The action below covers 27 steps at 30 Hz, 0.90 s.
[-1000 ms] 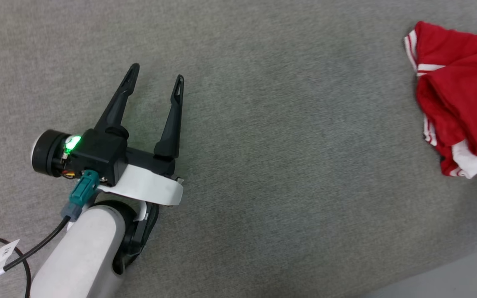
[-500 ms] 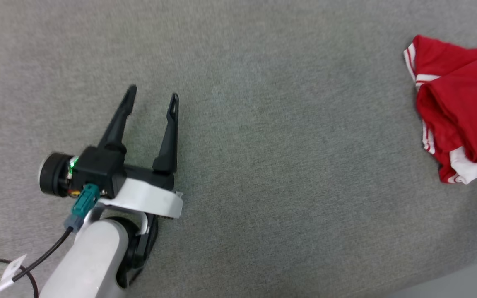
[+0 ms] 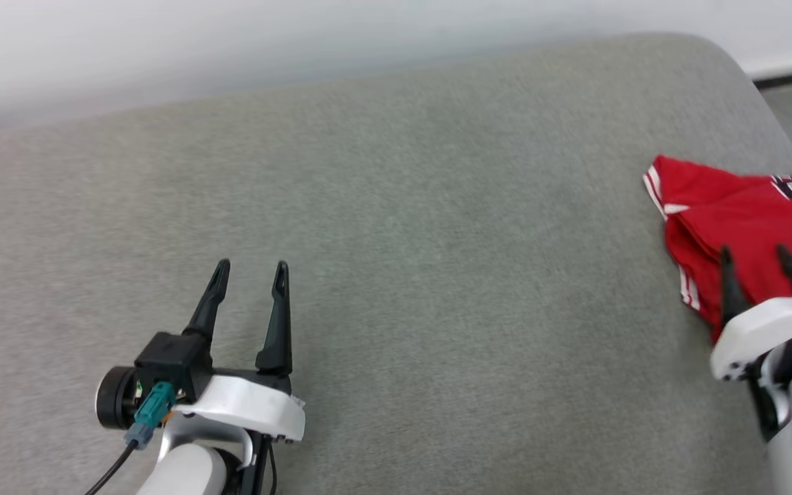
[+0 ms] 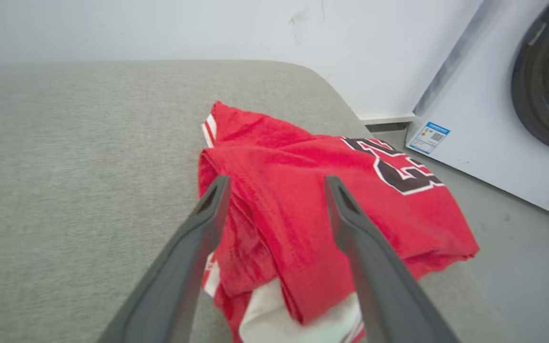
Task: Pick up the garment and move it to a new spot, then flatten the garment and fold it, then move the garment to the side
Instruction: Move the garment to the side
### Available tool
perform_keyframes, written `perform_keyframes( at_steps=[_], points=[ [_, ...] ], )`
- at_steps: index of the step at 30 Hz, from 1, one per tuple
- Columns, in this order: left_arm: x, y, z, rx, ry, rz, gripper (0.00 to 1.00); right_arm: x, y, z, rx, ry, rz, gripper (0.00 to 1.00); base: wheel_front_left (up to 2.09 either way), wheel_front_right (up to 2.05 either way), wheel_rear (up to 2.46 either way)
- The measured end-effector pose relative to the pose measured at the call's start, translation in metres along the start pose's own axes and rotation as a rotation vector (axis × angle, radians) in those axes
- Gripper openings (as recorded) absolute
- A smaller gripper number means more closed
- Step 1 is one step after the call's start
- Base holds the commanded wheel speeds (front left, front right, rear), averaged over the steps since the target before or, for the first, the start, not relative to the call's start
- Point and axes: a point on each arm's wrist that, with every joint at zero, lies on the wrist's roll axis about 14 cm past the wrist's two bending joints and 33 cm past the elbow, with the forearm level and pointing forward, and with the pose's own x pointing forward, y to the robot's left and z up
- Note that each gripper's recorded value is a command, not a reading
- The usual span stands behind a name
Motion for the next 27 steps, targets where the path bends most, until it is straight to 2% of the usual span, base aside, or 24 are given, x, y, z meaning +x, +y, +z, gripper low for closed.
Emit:
perform_keyframes(
  at_steps=[5, 10, 17, 27],
  points=[
    [-0.025, 0.026, 0.011, 0.025, -0.015, 0.092, 1.0, -0.011, 0.065, 0.026, 0.049, -0.112, 0.161, 1.0, 0.0, 0.0, 0.0],
    [-0.053, 0.05, 0.022, 0.051, -0.035, 0.183, 1.0, -0.036, 0.109, 0.056, 0.097, -0.219, 0.286, 1.0, 0.0, 0.0, 0.0],
    [-0.084, 0.068, 0.029, 0.087, -0.043, 0.25, 1.0, -0.079, 0.128, 0.076, 0.099, -0.284, 0.368, 1.0, 0.0, 0.0, 0.0],
    [-0.099, 0.06, 0.029, 0.086, -0.047, 0.245, 1.0, -0.121, 0.125, 0.078, 0.127, -0.278, 0.38, 1.0, 0.0, 0.0, 0.0]
  ],
)
